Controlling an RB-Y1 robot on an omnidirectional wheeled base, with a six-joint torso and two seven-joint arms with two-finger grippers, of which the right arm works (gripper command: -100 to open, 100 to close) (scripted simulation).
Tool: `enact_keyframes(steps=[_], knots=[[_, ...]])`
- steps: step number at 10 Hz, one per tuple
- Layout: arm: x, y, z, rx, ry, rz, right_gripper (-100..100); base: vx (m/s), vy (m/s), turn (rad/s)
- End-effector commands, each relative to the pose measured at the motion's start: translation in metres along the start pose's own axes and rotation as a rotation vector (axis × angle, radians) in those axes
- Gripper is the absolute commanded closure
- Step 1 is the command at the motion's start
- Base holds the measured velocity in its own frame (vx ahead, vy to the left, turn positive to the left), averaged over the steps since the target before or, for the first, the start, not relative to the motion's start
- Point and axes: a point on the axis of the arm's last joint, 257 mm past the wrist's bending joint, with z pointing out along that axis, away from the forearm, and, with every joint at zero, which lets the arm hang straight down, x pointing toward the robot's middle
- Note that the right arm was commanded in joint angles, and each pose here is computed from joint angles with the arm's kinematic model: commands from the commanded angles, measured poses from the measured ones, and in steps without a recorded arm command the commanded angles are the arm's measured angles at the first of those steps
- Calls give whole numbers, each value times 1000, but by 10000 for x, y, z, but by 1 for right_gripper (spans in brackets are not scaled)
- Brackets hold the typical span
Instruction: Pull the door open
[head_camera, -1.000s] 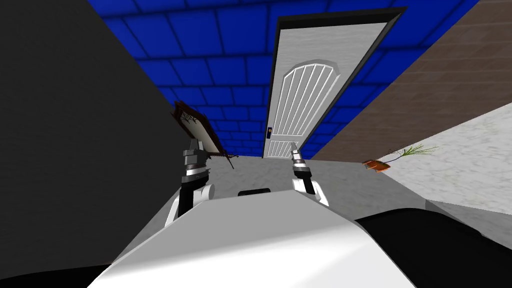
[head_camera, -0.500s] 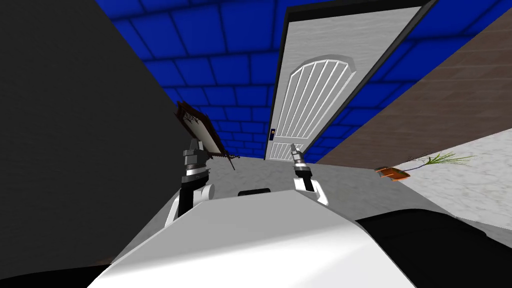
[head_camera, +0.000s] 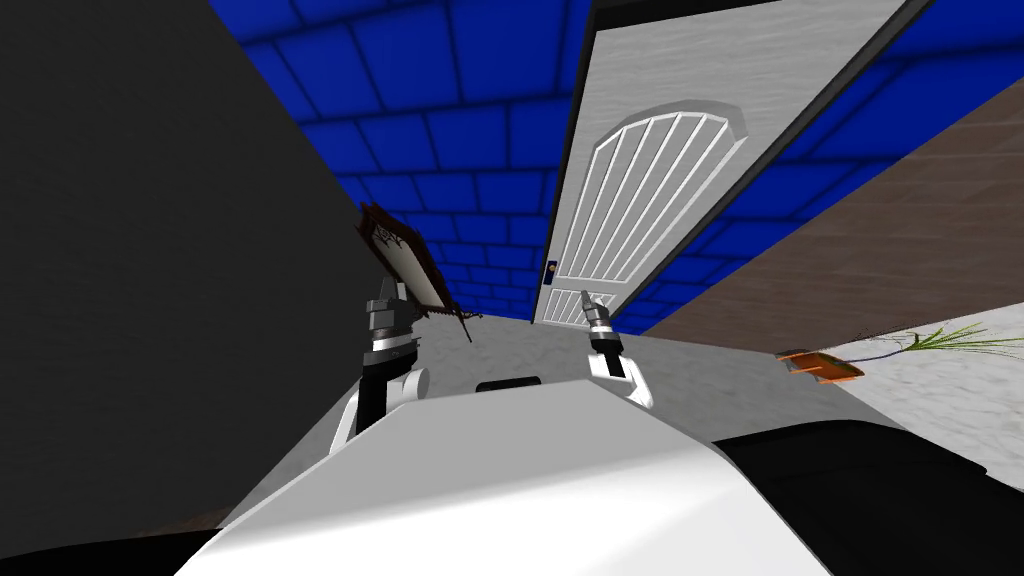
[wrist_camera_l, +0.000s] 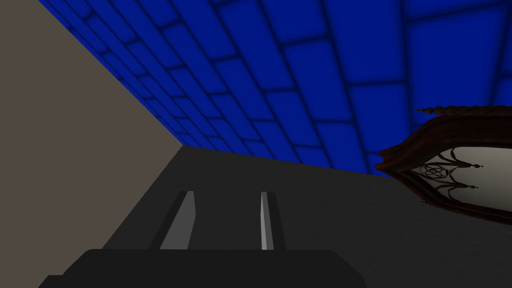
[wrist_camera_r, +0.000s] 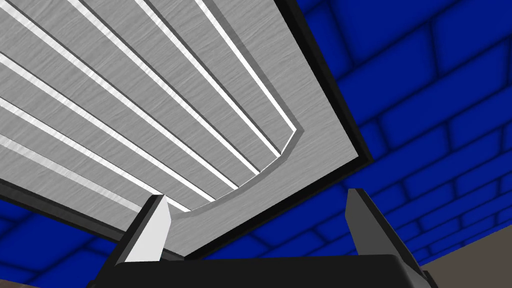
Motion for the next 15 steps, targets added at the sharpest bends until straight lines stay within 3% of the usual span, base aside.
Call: enact_keyframes(steps=[1, 8, 15], knots=[[30, -125, 11, 22, 8, -53, -100, 102, -22, 92], [203, -620, 15, 119, 52, -253, -100, 97, -16, 82], [408, -1048, -44, 209, 111, -411, -100, 95, -22, 80]])
